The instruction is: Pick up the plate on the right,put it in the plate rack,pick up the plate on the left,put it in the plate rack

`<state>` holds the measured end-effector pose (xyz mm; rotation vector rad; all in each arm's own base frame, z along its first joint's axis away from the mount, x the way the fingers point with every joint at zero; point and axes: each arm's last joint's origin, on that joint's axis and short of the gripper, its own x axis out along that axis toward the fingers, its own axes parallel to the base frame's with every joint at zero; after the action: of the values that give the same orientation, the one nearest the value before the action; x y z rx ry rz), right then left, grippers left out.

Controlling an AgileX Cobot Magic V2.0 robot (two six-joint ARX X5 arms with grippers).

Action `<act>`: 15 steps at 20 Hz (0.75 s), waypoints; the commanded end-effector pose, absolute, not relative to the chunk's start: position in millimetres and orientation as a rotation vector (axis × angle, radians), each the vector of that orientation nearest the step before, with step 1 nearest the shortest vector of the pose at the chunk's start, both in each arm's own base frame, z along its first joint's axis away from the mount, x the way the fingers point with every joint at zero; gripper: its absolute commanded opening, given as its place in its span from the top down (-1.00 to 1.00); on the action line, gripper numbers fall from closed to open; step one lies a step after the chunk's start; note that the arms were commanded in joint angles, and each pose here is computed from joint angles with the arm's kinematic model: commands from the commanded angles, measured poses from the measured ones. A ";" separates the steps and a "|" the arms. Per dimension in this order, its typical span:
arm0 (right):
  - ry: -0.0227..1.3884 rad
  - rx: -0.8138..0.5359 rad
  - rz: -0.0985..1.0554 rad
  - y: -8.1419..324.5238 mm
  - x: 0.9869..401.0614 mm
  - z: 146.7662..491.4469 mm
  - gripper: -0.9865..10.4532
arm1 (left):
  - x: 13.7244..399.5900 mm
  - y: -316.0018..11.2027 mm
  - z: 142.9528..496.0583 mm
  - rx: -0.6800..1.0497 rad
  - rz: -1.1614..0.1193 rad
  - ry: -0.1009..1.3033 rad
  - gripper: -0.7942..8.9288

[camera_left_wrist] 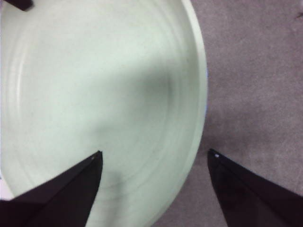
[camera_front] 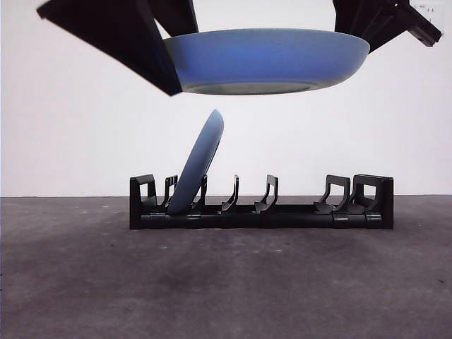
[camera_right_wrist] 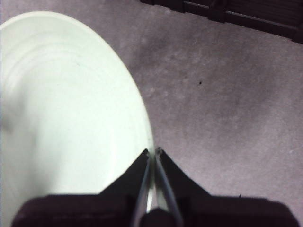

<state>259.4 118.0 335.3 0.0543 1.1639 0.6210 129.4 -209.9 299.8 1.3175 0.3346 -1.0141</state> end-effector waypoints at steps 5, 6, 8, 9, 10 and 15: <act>1.152 0.052 0.633 117.3 257.7 339.1 0.85 | 128.8 -211.0 300.2 1.300 -1.016 0.329 0.80; 1.154 0.052 0.633 117.3 257.7 338.9 0.85 | 128.6 -211.2 300.1 1.289 -1.022 0.332 0.85; 1.156 0.052 0.632 117.2 257.5 338.9 0.85 | 127.2 -211.7 299.8 1.281 -1.035 0.335 0.85; 1.157 0.051 0.631 117.1 257.4 338.8 0.85 | 126.3 -211.9 299.5 1.286 -1.040 0.337 0.85; 1.158 0.050 0.628 117.0 257.4 338.7 0.85 | 125.5 -212.1 299.3 1.288 -1.044 0.337 0.85; 1.157 0.045 0.627 116.9 257.4 338.7 0.85 | 120.7 -213.9 298.5 1.299 -1.067 0.334 0.85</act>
<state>259.3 116.4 335.3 0.0516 1.1715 0.6064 119.7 -214.6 298.7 1.3243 0.3141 -1.0923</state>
